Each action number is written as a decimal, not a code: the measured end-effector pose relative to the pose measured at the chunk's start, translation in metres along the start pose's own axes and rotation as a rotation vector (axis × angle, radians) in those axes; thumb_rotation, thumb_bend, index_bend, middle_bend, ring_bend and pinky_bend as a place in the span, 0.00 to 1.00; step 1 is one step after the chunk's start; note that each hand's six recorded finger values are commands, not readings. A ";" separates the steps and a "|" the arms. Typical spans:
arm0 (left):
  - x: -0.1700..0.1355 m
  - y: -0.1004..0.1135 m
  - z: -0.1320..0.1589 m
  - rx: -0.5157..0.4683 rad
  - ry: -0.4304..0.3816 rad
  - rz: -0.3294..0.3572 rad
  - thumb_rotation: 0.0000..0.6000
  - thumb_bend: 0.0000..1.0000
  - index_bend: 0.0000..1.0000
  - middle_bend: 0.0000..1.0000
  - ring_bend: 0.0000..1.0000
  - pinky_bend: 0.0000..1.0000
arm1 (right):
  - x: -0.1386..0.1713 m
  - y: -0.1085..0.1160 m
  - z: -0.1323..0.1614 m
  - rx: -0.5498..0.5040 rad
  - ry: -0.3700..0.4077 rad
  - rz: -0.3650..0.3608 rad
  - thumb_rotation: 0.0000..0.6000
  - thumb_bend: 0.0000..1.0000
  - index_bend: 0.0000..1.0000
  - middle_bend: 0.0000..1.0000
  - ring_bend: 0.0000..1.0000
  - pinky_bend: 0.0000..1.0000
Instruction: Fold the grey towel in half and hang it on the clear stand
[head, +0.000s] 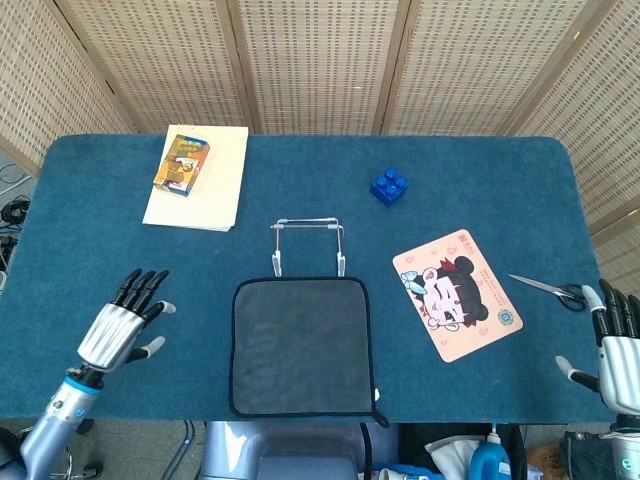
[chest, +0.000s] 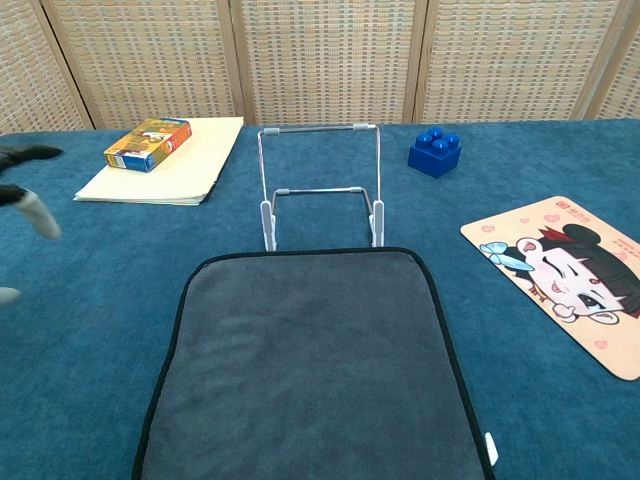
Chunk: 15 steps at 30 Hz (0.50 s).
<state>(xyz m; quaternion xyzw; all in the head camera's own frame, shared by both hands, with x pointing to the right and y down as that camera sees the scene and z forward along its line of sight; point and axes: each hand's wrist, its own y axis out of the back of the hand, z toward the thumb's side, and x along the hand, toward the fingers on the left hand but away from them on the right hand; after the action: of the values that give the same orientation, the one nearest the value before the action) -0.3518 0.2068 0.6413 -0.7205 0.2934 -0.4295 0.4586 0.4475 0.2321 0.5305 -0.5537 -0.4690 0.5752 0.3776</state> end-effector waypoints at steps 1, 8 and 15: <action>0.006 -0.008 0.006 0.009 -0.022 -0.015 1.00 0.24 0.41 0.00 0.00 0.00 | -0.001 0.000 -0.001 -0.001 -0.005 0.001 1.00 0.00 0.00 0.00 0.00 0.00; 0.031 -0.048 0.038 0.054 -0.124 -0.086 1.00 0.24 0.42 0.00 0.00 0.00 | -0.004 -0.002 -0.004 -0.005 -0.012 0.008 1.00 0.00 0.00 0.00 0.00 0.00; 0.045 -0.059 0.056 0.103 -0.179 -0.110 1.00 0.24 0.42 0.00 0.00 0.00 | -0.005 -0.001 -0.005 -0.007 -0.018 0.007 1.00 0.00 0.00 0.00 0.00 0.00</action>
<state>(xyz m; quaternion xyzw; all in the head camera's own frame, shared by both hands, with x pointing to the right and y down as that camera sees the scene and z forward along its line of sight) -0.2799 0.2167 0.6987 -0.7463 0.1887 -0.4028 0.4951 0.4528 0.2283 0.5333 -0.5515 -0.4726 0.5797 0.3693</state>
